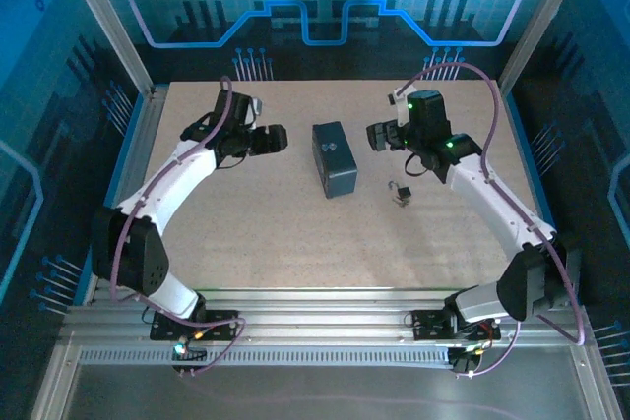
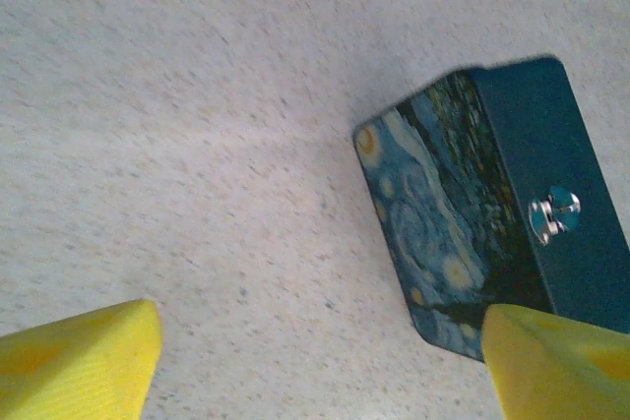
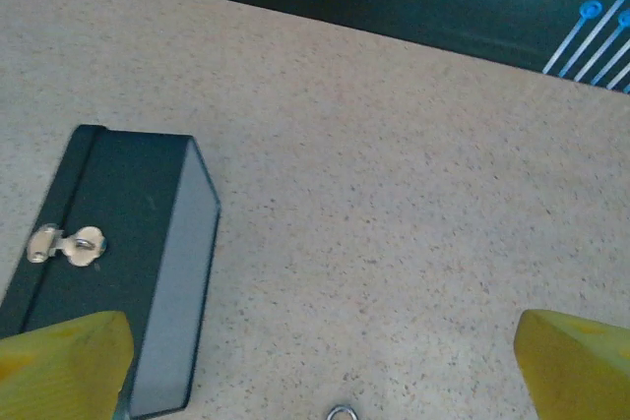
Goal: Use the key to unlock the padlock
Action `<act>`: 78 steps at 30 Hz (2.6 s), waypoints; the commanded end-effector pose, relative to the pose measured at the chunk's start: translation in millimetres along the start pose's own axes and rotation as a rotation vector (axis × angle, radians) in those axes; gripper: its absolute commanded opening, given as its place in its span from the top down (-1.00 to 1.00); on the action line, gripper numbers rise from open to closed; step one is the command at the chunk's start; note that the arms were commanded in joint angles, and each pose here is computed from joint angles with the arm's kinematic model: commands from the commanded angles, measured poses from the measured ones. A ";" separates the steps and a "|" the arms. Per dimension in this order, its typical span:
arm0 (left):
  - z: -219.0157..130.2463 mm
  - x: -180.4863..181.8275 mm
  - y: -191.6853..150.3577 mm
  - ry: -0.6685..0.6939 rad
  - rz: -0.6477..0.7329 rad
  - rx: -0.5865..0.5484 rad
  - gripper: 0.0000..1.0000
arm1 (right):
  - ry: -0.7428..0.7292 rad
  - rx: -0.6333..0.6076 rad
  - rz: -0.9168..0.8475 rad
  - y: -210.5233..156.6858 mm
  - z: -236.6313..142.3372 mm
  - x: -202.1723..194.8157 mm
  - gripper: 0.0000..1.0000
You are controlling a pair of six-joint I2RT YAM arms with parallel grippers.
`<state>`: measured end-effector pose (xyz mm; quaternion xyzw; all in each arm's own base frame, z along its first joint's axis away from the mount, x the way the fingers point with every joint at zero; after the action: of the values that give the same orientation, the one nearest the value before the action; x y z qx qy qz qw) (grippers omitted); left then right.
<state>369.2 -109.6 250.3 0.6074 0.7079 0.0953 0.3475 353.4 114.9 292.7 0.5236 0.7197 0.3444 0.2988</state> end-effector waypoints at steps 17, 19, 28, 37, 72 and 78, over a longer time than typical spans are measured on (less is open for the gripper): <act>-24.2 24.2 10.0 0.165 -0.009 -0.028 -0.98 | 0.145 0.452 0.084 -52.2 56.7 92.9 -1.00; -24.4 24.0 8.1 0.157 -0.013 -0.025 -0.98 | 0.152 0.459 0.067 -51.5 62.4 101.1 -1.00; -21.5 23.7 2.1 0.127 -0.028 -0.019 -0.98 | 0.184 0.470 0.075 -47.9 78.0 120.2 -1.00; -18.4 22.6 1.7 0.112 -0.032 -0.012 -0.98 | 0.180 0.507 0.076 -52.4 87.9 129.5 -1.00; -13.9 10.5 -6.2 0.007 -0.068 0.095 -0.88 | 0.805 0.463 0.620 -84.4 79.7 150.0 -0.26; -20.8 10.3 -12.0 0.006 -0.072 0.096 -0.87 | 0.779 0.486 0.664 -109.1 96.7 137.3 -0.27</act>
<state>353.7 -95.2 245.9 0.6021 0.7335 0.0625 0.3091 330.7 249.5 154.5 0.5923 0.6524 0.4197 -0.2178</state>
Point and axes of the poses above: each hand's point on the last joint's axis, 136 mm out from that joint toward the fingers, its own z axis out along the fingers, its own x axis along the line the jaws close on, y = z × x, the point moved 7 cm from there along -z, back along the fingers, and after that the axes turned 2 degrees about -z, right-handed, at the moved point
